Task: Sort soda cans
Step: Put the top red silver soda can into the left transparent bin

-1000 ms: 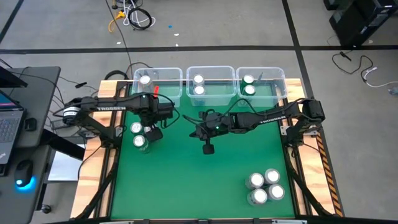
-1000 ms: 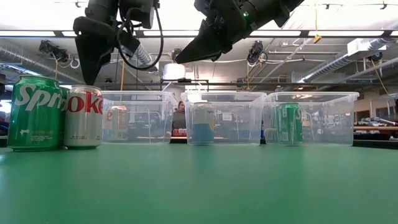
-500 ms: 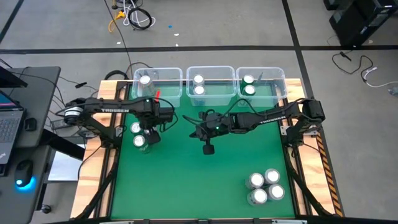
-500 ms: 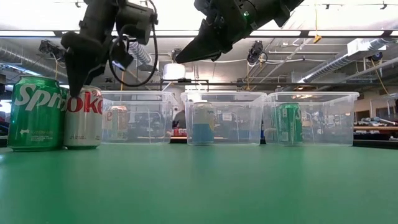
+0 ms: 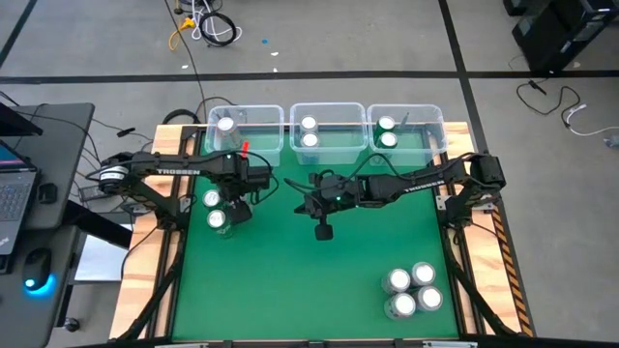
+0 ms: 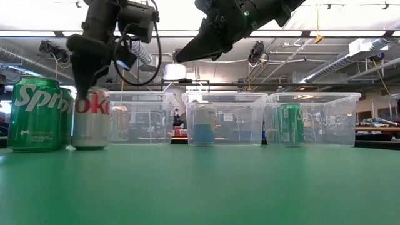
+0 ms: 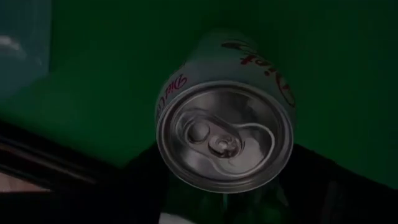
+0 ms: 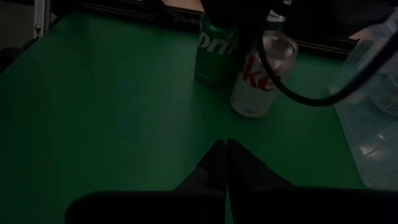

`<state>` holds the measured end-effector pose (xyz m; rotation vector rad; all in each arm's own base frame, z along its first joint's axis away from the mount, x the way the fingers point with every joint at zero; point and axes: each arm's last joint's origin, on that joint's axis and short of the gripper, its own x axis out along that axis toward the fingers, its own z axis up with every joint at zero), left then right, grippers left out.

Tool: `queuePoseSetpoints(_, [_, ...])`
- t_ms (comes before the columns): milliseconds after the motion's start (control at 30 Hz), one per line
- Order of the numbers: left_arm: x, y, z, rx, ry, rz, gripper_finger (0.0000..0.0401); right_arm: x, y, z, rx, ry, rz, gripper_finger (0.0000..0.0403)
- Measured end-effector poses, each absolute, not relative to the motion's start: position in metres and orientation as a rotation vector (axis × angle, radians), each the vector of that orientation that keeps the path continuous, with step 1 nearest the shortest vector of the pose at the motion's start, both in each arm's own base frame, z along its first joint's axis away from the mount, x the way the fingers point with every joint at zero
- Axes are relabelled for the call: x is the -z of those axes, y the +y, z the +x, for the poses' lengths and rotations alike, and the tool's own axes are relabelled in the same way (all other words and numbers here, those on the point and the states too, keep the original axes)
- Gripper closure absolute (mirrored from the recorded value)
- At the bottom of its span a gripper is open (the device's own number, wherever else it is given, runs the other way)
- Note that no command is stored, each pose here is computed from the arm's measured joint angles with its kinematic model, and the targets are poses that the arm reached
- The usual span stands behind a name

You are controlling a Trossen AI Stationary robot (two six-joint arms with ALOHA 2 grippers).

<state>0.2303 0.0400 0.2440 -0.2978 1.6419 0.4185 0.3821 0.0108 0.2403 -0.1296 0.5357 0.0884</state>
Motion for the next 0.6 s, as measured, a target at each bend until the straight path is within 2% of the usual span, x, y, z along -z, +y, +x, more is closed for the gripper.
queuePoseSetpoints(67, [-0.249,0.041,0.235,-0.420,1.602,-0.296,0.0162,-0.240,0.011,0.382,-0.088,0.535,-0.130,0.0403])
queuePoseSetpoints(400, [-0.284,0.061,0.237,-0.462,1.538,-0.375,0.0163,-0.241,0.011,0.382,-0.088,0.532,-0.130,0.0403])
queuePoseSetpoints(600, [-0.322,0.078,0.230,-0.499,1.494,-0.412,0.0163,-0.241,0.011,0.382,-0.088,0.533,-0.130,0.0403])
